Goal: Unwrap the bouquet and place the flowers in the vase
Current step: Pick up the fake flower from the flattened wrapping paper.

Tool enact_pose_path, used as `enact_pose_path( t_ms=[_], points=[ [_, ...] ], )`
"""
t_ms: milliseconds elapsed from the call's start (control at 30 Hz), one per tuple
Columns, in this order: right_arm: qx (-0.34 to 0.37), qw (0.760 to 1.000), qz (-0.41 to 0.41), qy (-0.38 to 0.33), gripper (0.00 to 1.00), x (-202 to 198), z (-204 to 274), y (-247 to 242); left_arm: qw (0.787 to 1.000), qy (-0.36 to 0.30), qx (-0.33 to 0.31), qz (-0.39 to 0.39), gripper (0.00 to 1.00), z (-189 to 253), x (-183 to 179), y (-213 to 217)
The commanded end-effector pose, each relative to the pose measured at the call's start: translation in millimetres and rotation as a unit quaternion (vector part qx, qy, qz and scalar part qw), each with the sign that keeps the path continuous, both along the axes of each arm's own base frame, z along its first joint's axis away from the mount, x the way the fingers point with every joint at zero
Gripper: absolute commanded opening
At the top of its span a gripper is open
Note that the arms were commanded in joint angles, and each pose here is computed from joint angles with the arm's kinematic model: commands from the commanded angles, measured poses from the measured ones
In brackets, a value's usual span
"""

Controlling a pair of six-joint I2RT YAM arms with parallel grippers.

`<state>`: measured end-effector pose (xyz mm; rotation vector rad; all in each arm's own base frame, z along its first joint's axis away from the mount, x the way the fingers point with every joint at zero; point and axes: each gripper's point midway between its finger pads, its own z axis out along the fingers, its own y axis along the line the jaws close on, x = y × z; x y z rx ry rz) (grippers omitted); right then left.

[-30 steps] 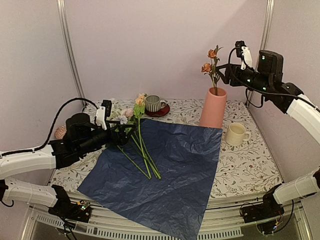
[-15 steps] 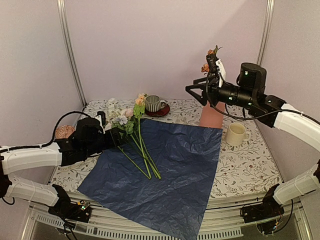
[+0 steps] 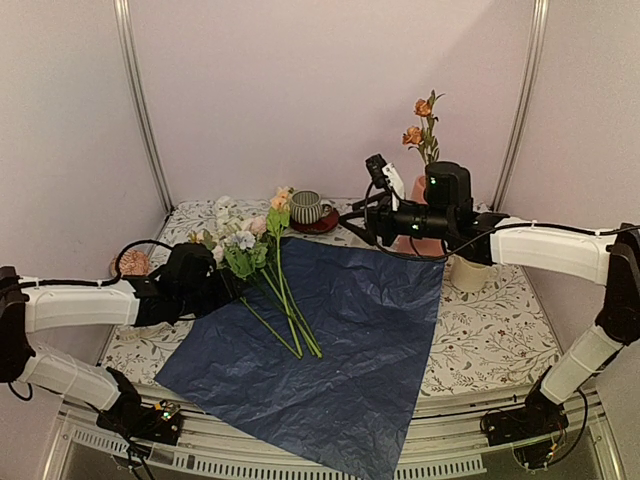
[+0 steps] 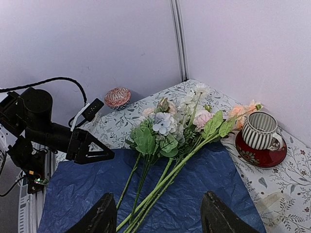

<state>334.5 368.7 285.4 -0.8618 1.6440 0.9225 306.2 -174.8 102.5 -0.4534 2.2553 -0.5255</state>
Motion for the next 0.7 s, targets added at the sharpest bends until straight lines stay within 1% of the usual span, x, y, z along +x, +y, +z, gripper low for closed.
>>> enact_pose_path(
  t_ms=[0, 133, 267, 333, 400, 467, 567, 667],
  points=[
    [0.015, 1.0, -0.014, 0.006, 0.6, 13, -17, 9, 0.999, 0.024, -0.013, 0.019, 0.62, -6, 7, 2],
    [0.014, 0.996, -0.071, 0.043, 0.66, 34, -39, 5, 0.998, 0.05, -0.004, 0.022, 0.62, -16, 11, 1],
    [0.01, 0.993, -0.103, 0.051, 0.73, 43, -53, -1, 0.997, 0.072, 0.009, 0.013, 0.63, -22, 14, -2],
    [0.008, 0.992, -0.115, 0.048, 0.81, 45, -58, -4, 0.997, 0.075, 0.02, 0.004, 0.63, -22, 16, -4],
    [0.002, 0.991, -0.127, 0.045, 0.86, 47, -62, -9, 0.996, 0.079, 0.028, -0.003, 0.63, -25, 18, -6],
    [-0.006, 0.99, -0.138, 0.038, 0.88, 47, -66, -14, 0.996, 0.085, 0.034, -0.003, 0.62, -28, 19, -7],
    [-0.003, 0.988, -0.153, 0.028, 0.88, 46, -69, -22, 0.993, 0.107, 0.052, 0.012, 0.56, -36, 21, -3],
    [0.0, 0.988, -0.154, 0.023, 0.87, 42, -75, -26, 0.989, 0.128, 0.071, 0.016, 0.53, -41, 24, -4]
  ],
)
